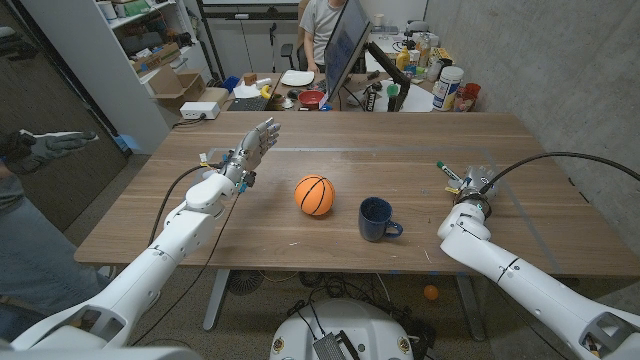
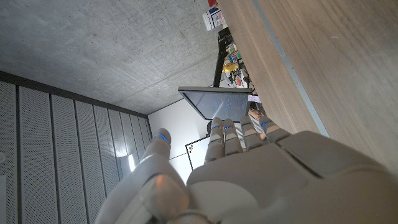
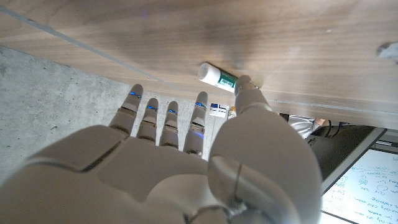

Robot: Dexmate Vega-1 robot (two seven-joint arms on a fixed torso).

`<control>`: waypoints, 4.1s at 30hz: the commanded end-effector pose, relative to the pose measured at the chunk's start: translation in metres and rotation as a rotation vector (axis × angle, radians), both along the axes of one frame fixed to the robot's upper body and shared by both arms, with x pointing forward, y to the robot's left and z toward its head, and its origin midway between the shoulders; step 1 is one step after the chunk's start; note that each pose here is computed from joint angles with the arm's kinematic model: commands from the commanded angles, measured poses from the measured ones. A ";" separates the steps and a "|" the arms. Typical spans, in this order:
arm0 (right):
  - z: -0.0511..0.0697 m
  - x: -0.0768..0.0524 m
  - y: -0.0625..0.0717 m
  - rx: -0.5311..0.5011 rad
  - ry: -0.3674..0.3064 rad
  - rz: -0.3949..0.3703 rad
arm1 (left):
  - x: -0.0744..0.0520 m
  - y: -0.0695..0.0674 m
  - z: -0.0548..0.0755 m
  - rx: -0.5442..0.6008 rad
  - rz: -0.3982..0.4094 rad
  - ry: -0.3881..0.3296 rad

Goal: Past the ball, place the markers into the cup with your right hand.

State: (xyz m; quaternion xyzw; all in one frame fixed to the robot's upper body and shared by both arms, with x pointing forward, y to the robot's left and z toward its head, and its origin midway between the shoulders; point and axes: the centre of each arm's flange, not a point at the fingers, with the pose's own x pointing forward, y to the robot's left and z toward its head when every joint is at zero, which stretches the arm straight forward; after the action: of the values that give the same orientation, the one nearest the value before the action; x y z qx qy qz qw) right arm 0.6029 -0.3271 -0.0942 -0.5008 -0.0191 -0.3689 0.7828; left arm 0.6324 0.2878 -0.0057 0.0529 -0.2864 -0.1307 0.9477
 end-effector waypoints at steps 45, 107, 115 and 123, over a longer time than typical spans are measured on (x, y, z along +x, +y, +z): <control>-0.009 -0.001 -0.008 0.079 -0.081 0.053 | -0.001 -0.007 -0.003 -0.009 0.004 0.005; 0.053 -0.083 -0.015 -0.244 -0.347 0.119 | 0.002 -0.006 0.006 0.011 -0.013 -0.021; 0.061 -0.090 -0.014 -0.319 -0.421 0.145 | 0.004 -0.008 0.006 0.015 -0.018 -0.020; 0.066 -0.096 -0.015 -0.385 -0.503 0.166 | 0.003 -0.009 0.010 0.025 -0.014 -0.026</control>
State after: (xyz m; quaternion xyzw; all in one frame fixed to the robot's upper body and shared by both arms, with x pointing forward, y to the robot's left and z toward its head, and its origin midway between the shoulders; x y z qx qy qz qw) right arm 0.5165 -0.3416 -0.0367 -0.5199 -0.2598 -0.4019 0.7076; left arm 0.6352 0.2806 0.0012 0.0590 -0.2958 -0.1393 0.9432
